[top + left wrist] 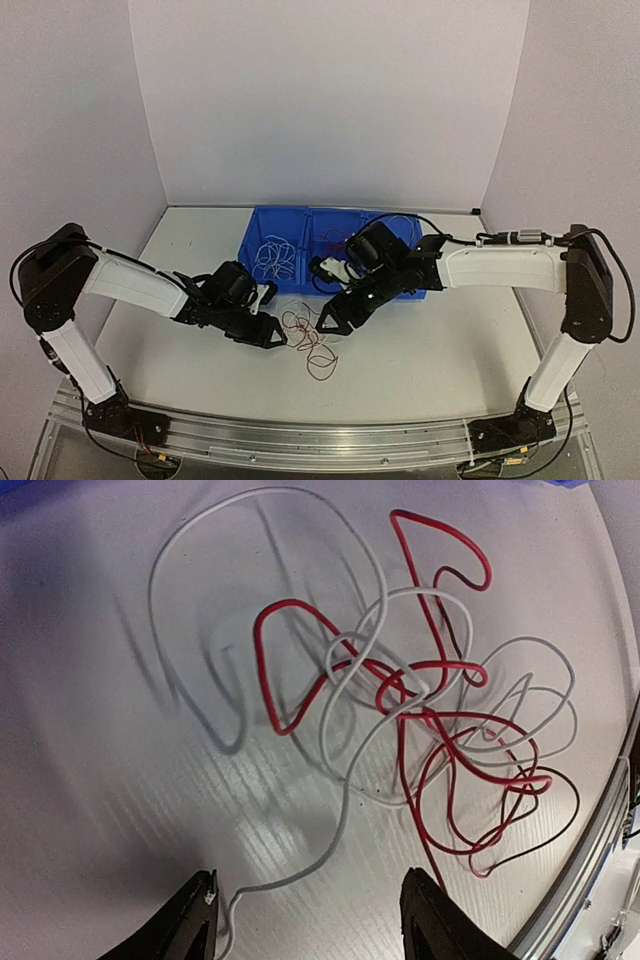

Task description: Untangle the cables

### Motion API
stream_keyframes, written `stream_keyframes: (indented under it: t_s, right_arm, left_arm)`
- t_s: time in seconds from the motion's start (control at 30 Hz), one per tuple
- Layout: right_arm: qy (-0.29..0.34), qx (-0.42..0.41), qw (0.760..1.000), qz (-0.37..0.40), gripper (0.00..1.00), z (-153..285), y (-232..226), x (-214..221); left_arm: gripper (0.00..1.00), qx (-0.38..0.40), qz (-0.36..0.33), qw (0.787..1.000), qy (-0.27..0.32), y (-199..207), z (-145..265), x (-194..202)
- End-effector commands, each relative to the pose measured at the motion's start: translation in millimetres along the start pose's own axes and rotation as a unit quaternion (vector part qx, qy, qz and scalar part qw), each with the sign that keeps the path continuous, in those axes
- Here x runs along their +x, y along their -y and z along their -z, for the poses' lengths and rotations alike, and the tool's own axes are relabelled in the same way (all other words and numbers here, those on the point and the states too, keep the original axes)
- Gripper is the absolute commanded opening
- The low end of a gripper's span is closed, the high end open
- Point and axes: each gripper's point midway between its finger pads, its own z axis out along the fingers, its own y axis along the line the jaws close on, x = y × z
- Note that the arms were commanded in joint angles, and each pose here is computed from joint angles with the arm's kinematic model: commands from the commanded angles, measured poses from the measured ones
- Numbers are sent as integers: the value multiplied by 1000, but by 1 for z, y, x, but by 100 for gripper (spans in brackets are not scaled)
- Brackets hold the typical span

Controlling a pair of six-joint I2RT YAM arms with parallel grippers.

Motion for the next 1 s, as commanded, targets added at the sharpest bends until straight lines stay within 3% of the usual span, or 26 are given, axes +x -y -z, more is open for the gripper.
stream_keyframes:
  t_s: [0.0, 0.1, 0.27, 0.33, 0.53, 0.7, 0.9, 0.97]
  right_arm:
    - [-10, -21, 1000, -13, 72, -14, -8, 7]
    - [-11, -21, 999, -23, 71, -22, -10, 9]
    - [5, 27, 997, -73, 66, -40, 4, 1]
    - [6, 45, 996, -79, 64, -48, 8, -1]
    - [4, 79, 996, -46, 59, -65, 0, -4]
    - [6, 128, 990, -63, 55, -73, 14, 0]
    - [10, 161, 983, -86, 36, -71, 26, 6]
    - [7, 154, 984, -85, 35, -71, 23, 7]
  left_arm:
    - [59, 4, -28, 1000, 5, 15, -12, -15]
    - [50, -16, -28, 999, -1, 11, -21, -19]
    - [10, -23, -20, 999, -9, 9, -30, -21]
    - [0, -19, -17, 1000, -8, 10, -30, -21]
    - [0, -3, -17, 1000, 0, 20, -23, -20]
    - [0, 15, -10, 1000, 12, 29, -17, -20]
    - [0, 8, 10, 1000, 22, 27, -11, -20]
    - [0, 8, 14, 1000, 25, 27, -9, -21]
